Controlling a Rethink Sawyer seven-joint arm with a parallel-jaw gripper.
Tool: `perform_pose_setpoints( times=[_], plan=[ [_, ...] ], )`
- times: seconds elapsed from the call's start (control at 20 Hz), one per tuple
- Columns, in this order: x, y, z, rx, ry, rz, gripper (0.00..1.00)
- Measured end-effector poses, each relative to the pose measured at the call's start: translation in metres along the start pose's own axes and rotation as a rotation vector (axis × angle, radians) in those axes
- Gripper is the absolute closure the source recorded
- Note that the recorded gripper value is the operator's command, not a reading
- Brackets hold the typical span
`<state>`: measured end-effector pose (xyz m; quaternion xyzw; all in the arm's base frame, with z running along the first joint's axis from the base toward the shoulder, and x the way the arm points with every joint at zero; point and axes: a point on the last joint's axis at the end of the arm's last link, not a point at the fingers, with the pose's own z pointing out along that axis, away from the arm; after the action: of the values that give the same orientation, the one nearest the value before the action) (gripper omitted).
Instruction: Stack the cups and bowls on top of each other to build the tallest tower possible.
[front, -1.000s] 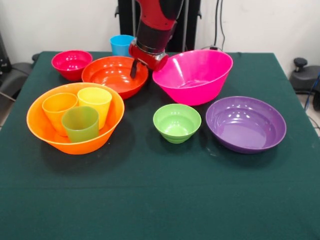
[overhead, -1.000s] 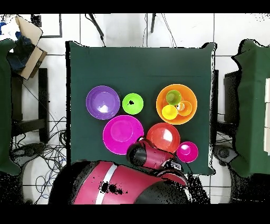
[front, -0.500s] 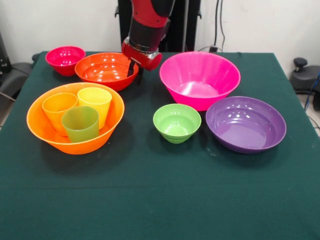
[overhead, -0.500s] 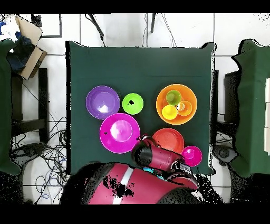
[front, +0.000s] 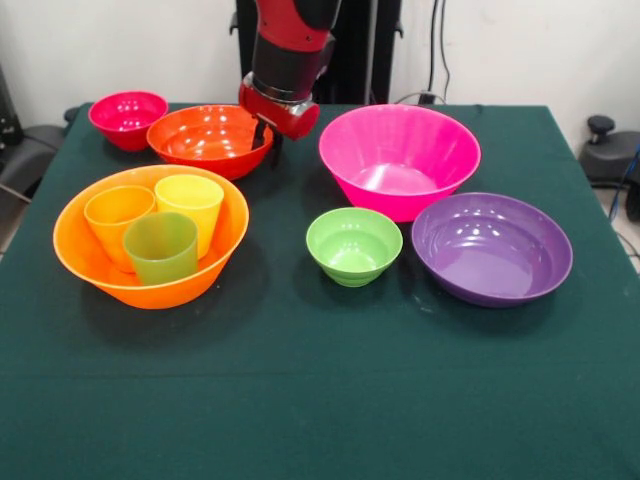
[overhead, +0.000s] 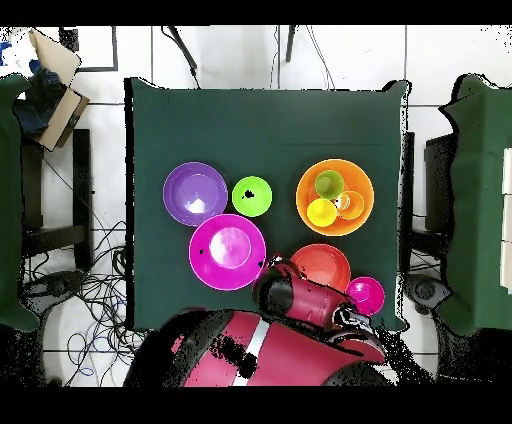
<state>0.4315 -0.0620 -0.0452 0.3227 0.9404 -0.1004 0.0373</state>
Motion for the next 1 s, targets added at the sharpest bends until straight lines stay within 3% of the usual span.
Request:
perform_pose_setpoints(
  times=[0.2, 0.5, 0.75, 1.0],
  plan=[
    [0.002, -0.001, -0.006, -0.001, 0.007, -0.003, 1.0],
    [-0.005, -0.003, -0.031, 0.011, 0.083, 0.013, 1.0],
    [-0.02, -0.003, -0.067, 0.01, 0.165, 0.04, 1.0],
    [-0.03, 0.003, -0.108, 0.017, 0.211, 0.037, 1.0]
  ],
)
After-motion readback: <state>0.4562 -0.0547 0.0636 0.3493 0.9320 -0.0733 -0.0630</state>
